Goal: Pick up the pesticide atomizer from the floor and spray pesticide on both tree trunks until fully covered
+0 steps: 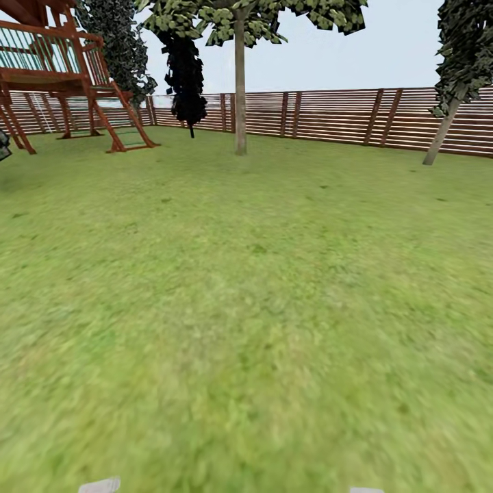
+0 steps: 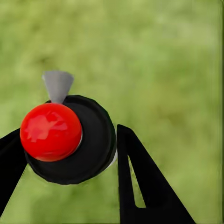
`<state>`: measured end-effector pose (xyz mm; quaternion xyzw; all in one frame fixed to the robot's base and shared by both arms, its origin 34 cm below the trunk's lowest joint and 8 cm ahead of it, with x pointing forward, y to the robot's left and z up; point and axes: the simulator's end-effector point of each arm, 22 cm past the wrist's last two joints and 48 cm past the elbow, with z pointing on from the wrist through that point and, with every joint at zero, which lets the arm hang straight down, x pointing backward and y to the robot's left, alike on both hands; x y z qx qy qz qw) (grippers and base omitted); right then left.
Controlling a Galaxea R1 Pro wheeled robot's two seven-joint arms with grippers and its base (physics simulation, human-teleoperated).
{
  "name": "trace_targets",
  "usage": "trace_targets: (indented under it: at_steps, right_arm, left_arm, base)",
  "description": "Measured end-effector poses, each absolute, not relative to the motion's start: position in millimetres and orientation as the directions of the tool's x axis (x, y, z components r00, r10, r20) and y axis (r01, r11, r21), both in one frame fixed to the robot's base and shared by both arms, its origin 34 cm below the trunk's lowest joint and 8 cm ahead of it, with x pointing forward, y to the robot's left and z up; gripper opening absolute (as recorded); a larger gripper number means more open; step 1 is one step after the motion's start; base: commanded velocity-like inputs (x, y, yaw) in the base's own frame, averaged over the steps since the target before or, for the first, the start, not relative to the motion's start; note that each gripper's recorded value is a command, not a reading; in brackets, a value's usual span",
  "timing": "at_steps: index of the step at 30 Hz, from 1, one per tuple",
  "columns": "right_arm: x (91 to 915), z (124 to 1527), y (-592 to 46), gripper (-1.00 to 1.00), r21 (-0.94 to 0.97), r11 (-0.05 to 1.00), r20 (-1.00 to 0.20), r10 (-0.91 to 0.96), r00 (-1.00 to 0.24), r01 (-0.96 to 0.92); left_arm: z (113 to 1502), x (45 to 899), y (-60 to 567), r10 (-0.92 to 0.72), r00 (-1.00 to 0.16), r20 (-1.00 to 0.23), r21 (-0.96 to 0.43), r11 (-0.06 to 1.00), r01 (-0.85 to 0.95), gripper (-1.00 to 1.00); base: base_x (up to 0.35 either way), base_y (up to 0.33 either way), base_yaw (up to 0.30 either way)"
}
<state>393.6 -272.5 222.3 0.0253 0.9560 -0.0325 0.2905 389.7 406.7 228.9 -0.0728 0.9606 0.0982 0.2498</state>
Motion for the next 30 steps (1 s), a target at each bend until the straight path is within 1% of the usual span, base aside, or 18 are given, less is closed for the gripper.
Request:
trace_targets:
  at_steps: [30]
  right_arm:
    - [393.6,222.3,-272.5,1.00,-0.048,0.997,-0.557,0.029,-0.830,0.067]
  left_arm:
    - [228.9,389.7,406.7,-0.091,-0.865,-0.494,0.152,0.970,-0.189,-1.00]
  base:
    - [0.337,0.000,0.000]
